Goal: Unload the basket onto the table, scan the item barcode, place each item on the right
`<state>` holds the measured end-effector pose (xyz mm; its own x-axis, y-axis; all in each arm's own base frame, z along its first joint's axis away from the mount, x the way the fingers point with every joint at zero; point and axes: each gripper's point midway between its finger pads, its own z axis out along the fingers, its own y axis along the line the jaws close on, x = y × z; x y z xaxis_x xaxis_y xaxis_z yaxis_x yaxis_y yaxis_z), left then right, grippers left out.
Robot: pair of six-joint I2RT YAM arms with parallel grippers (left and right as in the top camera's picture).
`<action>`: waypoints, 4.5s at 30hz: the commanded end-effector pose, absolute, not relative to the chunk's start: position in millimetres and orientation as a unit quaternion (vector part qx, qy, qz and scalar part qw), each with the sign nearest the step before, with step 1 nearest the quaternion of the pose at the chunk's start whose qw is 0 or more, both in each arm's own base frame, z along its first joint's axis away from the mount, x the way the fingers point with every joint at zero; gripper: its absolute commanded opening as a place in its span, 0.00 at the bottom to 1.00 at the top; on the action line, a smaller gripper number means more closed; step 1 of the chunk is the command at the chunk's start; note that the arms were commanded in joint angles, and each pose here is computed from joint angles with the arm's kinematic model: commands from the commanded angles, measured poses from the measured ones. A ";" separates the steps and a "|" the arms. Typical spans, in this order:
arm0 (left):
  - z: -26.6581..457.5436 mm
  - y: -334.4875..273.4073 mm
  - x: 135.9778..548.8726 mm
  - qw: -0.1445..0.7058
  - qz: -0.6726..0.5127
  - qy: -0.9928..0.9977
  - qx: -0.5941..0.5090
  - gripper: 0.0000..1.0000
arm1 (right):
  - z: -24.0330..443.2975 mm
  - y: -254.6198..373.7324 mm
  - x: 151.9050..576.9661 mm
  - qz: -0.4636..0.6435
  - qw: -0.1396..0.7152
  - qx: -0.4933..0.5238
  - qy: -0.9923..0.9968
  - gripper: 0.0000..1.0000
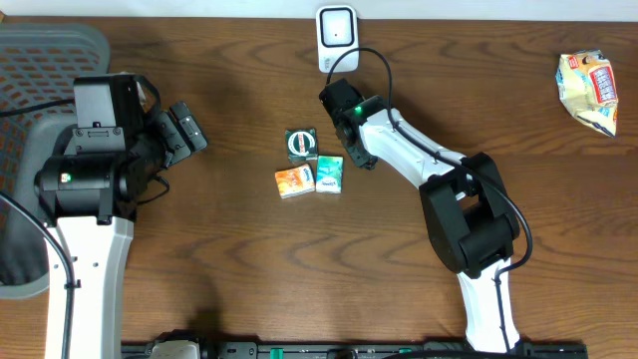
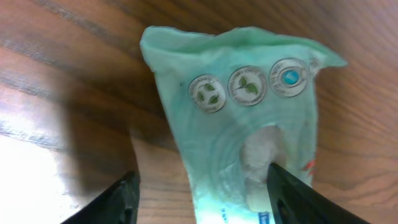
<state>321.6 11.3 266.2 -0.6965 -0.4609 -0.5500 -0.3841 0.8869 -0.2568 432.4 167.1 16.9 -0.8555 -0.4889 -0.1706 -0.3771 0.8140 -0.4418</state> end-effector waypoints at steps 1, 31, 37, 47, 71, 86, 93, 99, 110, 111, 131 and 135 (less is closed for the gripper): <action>269.7 14.9 322.0 0.320 -0.054 0.918 -0.228 0.98 | 2.5 156.4 434.4 -0.223 0.132 -0.217 0.941 0.52; 269.8 14.9 322.1 0.320 -0.054 0.918 -0.228 0.98 | 110.5 208.9 417.8 0.485 0.095 -0.203 0.845 0.01; 269.7 14.9 322.1 0.320 -0.055 0.918 -0.228 0.98 | 101.7 191.1 402.1 0.572 0.088 -0.156 0.800 0.01; 269.7 14.9 322.1 0.320 -0.055 0.918 -0.228 0.98 | 47.2 121.1 407.9 0.536 0.065 0.008 0.841 0.28; 269.8 14.9 322.1 0.320 -0.054 0.918 -0.228 0.98 | -4.1 91.6 399.7 0.339 0.019 0.035 0.940 0.56; 269.8 14.9 322.1 0.320 -0.055 0.918 -0.228 0.98 | 51.2 158.2 410.8 0.469 0.065 -0.047 0.879 0.01; 269.7 14.9 322.1 0.320 -0.055 0.918 -0.228 0.98 | 139.8 166.0 431.5 0.468 0.201 -0.141 0.849 0.01; 269.7 14.9 322.0 0.320 -0.054 0.918 -0.228 0.98 | 214.4 177.1 426.2 0.396 0.323 -0.243 0.825 0.01; 269.7 14.9 322.0 0.320 -0.054 0.918 -0.228 0.98 | 264.2 220.6 414.9 0.364 0.406 -0.335 0.768 0.01; 269.8 14.9 322.1 0.320 -0.054 0.918 -0.228 0.98 | 266.0 223.1 416.5 0.360 0.413 -0.339 0.765 0.01; 269.7 14.9 322.1 0.320 -0.054 0.918 -0.228 0.98 | 245.6 223.8 434.7 0.272 0.433 -0.323 0.796 0.01; 269.7 14.9 322.1 0.320 -0.054 0.918 -0.228 0.98 | 222.2 198.9 445.5 0.198 0.416 -0.286 0.840 0.01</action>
<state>321.6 11.3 266.2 -0.6965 -0.4609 -0.5500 -0.3841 0.8869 -0.2568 436.3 217.1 244.4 -0.4434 -0.2730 -0.8537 -0.7258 0.6682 0.1633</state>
